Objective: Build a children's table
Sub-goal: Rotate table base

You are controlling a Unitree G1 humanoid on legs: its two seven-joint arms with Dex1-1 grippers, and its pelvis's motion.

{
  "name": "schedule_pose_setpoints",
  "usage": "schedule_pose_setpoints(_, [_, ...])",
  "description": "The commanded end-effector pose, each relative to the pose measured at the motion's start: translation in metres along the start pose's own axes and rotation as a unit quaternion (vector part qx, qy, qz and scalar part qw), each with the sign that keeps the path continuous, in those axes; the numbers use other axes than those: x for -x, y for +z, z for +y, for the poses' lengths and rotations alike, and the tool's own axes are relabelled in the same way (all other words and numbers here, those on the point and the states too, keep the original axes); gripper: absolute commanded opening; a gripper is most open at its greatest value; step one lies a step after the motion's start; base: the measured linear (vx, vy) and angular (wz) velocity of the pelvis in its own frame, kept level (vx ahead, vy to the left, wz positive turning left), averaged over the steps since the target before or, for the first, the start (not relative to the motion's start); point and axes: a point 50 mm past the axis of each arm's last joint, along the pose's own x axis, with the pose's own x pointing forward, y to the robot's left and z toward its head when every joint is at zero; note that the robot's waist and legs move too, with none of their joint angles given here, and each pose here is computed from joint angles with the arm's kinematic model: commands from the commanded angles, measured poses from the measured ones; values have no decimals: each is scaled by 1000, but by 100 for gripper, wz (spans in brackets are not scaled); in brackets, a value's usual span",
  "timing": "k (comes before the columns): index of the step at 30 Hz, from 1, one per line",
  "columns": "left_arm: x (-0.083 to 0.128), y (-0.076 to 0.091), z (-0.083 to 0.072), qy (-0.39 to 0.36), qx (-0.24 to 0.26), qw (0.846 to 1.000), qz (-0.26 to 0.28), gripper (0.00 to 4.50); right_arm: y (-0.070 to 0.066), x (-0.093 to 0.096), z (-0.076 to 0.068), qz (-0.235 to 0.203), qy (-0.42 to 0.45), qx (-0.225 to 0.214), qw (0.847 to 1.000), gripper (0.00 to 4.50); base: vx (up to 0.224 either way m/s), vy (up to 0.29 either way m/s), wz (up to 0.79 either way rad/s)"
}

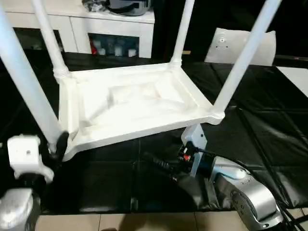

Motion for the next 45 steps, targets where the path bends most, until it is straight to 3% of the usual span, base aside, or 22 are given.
schedule_pose_setpoints(1, [-4,1,4,-5,5,1000,-2,353,0,1,-4,0,-17,4,1000,450,0,0,0])
schedule_pose_setpoints(7, [-15,6,-1,-87,27,996,-13,385,-3,-2,-6,5,-20,2,1000,450,0,0,0])
schedule_pose_setpoints(13, [-14,12,-11,-206,53,977,-10,420,-10,-8,-27,48,-111,2,993,450,0,0,0])
schedule_pose_setpoints(16, [-6,15,-22,-284,74,956,0,420,-17,-11,-36,71,-149,-7,986,450,0,0,0])
schedule_pose_setpoints(18, [5,18,-36,-359,95,928,11,420,-26,-14,-43,104,-177,1,979,450,0,0,0])
schedule_pose_setpoints(19, [5,18,-36,-359,95,928,11,420,-26,-14,-43,104,-177,1,979,450,0,0,0])
schedule_pose_setpoints(24, [25,23,-69,-474,127,871,38,420,-43,-16,-60,161,-236,8,958,450,0,0,0])
schedule_pose_setpoints(27, [27,25,-76,-489,131,861,39,420,-44,-18,-62,165,-236,8,958,450,0,0,0])
schedule_pose_setpoints(29, [31,31,-90,-523,145,839,38,420,-42,-26,-61,161,-223,12,961,450,0,0,0])
schedule_pose_setpoints(31, [32,33,-94,-532,148,833,37,420,-41,-28,-61,159,-219,15,963,450,0,0,0])
schedule_pose_setpoints(35, [36,43,-117,-578,170,797,33,420,-38,-43,-58,149,-203,20,968,450,0,0,0])
schedule_pose_setpoints(45, [31,51,-140,-619,182,763,34,420,-32,-61,-55,140,-178,35,974,450,0,0,0])
